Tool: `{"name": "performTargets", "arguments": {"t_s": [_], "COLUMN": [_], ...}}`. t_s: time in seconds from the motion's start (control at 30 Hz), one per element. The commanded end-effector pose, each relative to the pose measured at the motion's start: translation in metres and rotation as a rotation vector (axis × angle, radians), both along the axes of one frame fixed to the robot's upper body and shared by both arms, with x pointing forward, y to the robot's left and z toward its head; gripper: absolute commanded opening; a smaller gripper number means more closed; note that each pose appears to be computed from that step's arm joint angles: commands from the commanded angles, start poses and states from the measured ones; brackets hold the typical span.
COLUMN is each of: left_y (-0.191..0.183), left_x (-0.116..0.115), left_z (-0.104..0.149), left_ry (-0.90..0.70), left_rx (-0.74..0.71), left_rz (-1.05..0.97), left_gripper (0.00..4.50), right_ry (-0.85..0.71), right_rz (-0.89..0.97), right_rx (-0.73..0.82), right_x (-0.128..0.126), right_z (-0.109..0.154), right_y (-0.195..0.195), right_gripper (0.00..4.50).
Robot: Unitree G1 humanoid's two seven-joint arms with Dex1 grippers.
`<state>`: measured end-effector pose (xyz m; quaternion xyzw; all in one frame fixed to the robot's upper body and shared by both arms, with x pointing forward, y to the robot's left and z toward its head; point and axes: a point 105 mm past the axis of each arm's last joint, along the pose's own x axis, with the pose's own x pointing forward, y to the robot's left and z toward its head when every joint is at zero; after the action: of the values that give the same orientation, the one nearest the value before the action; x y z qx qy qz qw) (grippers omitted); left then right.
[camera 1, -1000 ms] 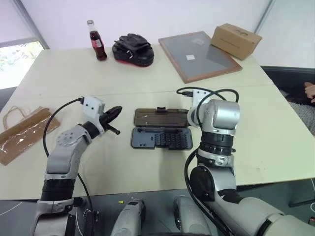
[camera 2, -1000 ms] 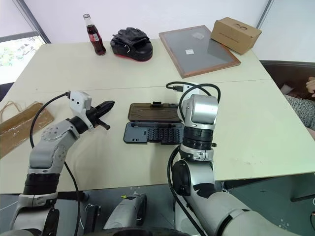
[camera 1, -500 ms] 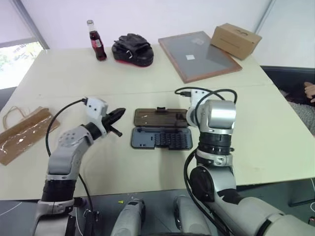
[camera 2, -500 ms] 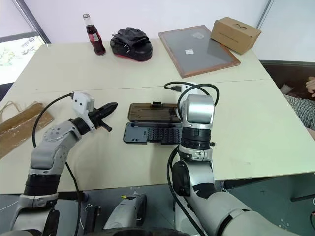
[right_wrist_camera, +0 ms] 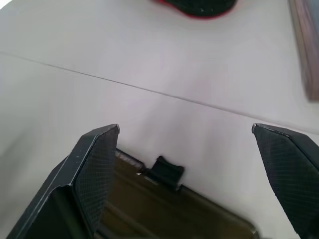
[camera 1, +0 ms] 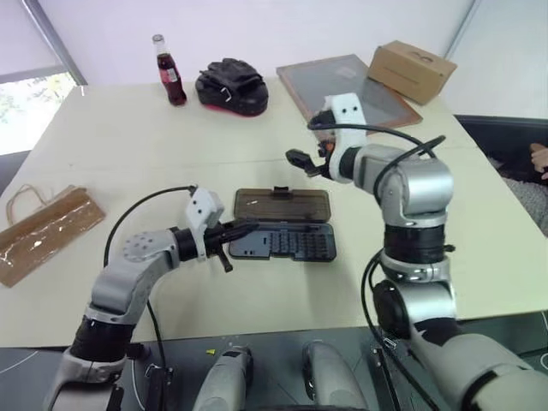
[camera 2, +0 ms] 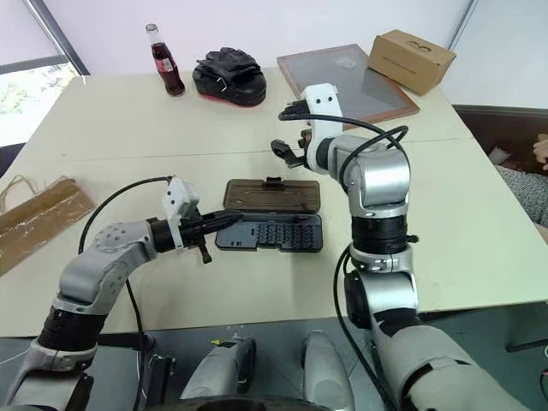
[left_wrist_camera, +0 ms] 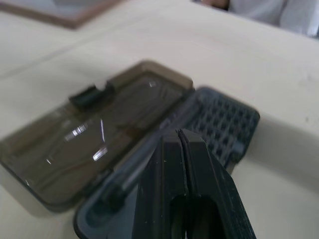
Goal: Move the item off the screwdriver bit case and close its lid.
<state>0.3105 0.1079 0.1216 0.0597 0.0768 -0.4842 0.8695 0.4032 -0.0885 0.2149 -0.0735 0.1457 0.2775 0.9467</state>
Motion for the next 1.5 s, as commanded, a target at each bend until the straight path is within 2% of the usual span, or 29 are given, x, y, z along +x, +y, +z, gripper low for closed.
{"name": "performTargets", "arguments": {"t_s": [0.03,0.13,0.27,0.47,0.8,1.23,1.33,1.47,1.5], "left_y": [0.004,0.005,0.006,0.006,0.011,0.012,0.013,0.012,0.012], "left_x": [0.01,0.014,0.016,0.012,0.008,0.007,0.008,0.008,0.008], "left_z": [-0.006,-0.019,-0.028,-0.034,-0.033,-0.03,-0.028,-0.026,-0.026], "left_ry": [-0.025,-0.017,-0.011,0.001,-0.004,-0.015,-0.021,-0.028,-0.03], "left_rx": [0.066,0.11,0.129,0.13,0.129,0.123,0.123,0.122,0.121], "left_rz": [0.009,0.002,0.0,0.001,0.029,0.046,0.051,0.053,0.053], "left_gripper": [0.0,0.0,0.0,0.0,0.0,0.0,0.0,0.0,0.0], "right_ry": [-0.116,-0.111,-0.109,-0.042,-0.005,0.047,0.063,0.083,0.089], "right_rz": [0.172,0.291,0.459,0.548,0.511,0.409,0.408,0.43,0.435], "right_rx": [-0.171,-0.254,-0.448,-0.466,-0.489,-0.475,-0.497,-0.521,-0.528], "right_x": [0.013,0.023,0.027,0.031,0.037,0.041,0.04,0.037,0.036], "right_z": [0.011,0.002,-0.021,-0.039,-0.063,-0.075,-0.081,-0.09,-0.092], "right_y": [0.002,-0.001,-0.003,0.007,0.006,-0.011,-0.014,-0.013,-0.013], "right_gripper": [4.45,4.45,4.45,4.45,4.45,4.45,3.68,1.78,1.14]}}
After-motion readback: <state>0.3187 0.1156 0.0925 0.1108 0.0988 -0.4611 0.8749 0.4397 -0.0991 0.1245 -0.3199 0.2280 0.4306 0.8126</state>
